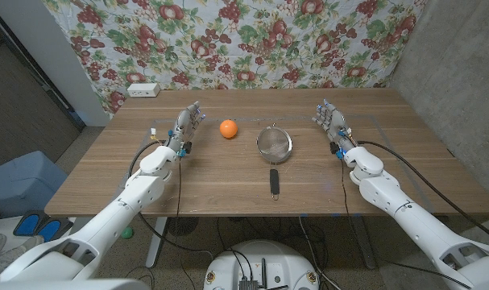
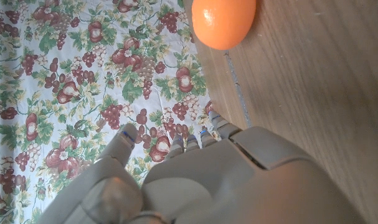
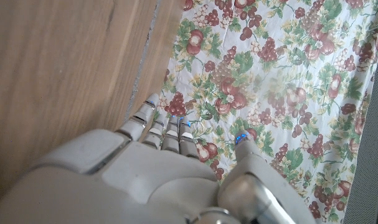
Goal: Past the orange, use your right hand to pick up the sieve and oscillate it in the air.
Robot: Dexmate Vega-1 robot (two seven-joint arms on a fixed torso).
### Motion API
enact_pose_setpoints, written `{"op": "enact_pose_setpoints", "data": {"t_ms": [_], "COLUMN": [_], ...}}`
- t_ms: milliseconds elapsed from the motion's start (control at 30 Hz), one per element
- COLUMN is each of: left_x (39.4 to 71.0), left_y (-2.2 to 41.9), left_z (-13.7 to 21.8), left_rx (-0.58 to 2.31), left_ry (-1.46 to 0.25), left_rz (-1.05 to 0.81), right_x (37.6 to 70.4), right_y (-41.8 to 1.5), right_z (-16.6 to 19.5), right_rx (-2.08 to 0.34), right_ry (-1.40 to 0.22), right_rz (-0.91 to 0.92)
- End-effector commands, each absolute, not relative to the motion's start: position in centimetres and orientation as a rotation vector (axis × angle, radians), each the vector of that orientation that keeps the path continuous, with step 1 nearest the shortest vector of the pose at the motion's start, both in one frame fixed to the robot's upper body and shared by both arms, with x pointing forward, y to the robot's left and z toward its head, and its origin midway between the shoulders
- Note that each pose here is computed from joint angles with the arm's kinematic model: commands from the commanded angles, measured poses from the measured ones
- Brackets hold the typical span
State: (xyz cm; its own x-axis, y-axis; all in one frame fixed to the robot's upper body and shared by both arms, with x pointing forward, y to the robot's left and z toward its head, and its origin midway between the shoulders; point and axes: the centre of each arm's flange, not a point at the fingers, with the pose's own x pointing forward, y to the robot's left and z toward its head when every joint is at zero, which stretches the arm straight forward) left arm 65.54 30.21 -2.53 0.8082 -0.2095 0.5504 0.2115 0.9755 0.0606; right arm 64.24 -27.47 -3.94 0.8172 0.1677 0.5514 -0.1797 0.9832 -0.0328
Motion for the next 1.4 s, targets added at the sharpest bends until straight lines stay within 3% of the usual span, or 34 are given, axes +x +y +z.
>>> {"op": "enact_pose_setpoints", "data": {"t_ms": [33,633,1400], "left_x": [65.0,64.7,64.3], "left_y": [31.7,31.4,30.2], "left_z": [-2.3,-2.1,1.3], "left_rx": [0.034,0.032,0.228], "left_ry": [-0.600,-0.625,-0.677], "left_rz": [-0.235,-0.208,-0.162], "right_x": [62.2,62.5,62.0], "right_y": [-25.6,-25.9,-26.3], "right_z": [-4.6,-3.9,-4.1], "right_rx": [-0.013,-0.028,-0.043], "right_ry": [-0.608,-0.627,-0.631], "right_rz": [0.153,0.155,0.138]}}
